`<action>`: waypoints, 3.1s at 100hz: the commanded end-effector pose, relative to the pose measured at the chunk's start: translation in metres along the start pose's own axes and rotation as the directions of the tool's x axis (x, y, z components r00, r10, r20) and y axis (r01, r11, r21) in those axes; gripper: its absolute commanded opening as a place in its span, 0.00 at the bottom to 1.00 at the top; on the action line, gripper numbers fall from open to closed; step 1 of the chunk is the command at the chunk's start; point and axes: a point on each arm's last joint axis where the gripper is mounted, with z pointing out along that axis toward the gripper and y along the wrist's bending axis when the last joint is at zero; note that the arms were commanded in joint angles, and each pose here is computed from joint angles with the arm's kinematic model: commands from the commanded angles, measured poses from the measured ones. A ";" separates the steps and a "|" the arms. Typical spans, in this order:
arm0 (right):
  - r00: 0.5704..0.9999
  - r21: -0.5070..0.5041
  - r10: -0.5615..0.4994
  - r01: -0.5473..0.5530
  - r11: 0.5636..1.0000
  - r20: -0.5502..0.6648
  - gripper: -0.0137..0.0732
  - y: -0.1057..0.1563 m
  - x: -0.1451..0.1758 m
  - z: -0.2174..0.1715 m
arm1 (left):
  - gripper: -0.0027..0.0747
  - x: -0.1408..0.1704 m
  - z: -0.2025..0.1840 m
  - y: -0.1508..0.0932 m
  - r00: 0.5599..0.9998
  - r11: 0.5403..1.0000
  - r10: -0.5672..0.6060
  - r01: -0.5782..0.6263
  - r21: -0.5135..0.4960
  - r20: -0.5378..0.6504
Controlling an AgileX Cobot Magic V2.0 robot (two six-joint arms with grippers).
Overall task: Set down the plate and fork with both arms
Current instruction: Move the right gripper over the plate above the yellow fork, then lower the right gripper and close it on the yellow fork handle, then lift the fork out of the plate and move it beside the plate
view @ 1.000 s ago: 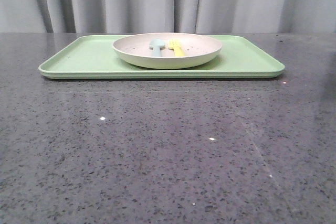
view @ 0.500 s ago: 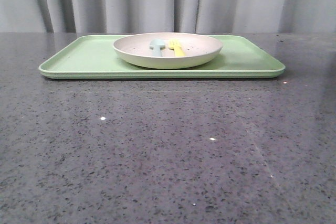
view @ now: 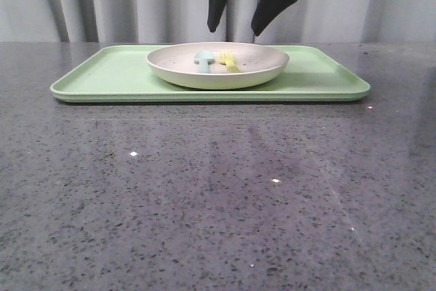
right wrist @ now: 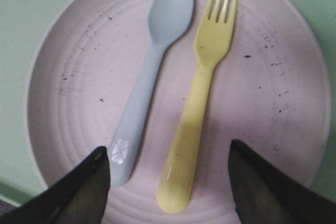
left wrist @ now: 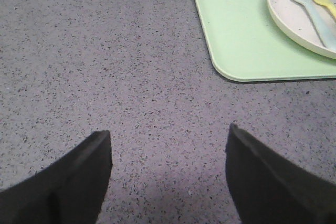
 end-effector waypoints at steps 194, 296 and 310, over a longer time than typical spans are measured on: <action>1.000 0.046 0.014 -0.015 0.999 0.019 0.39 -0.004 -0.006 0.024 | 0.62 -0.013 -0.005 -0.001 0.996 1.000 -0.015 0.015 0.004 0.088; 0.996 0.040 0.047 -0.050 0.998 0.074 0.19 -0.009 -0.014 -0.011 | 0.62 -0.013 -0.005 -0.001 0.996 1.000 -0.015 0.015 0.004 0.088; 0.994 0.049 0.068 -0.073 0.996 0.090 0.19 -0.019 -0.017 -0.023 | 0.62 -0.013 -0.005 -0.001 0.996 1.000 -0.015 0.015 0.004 0.088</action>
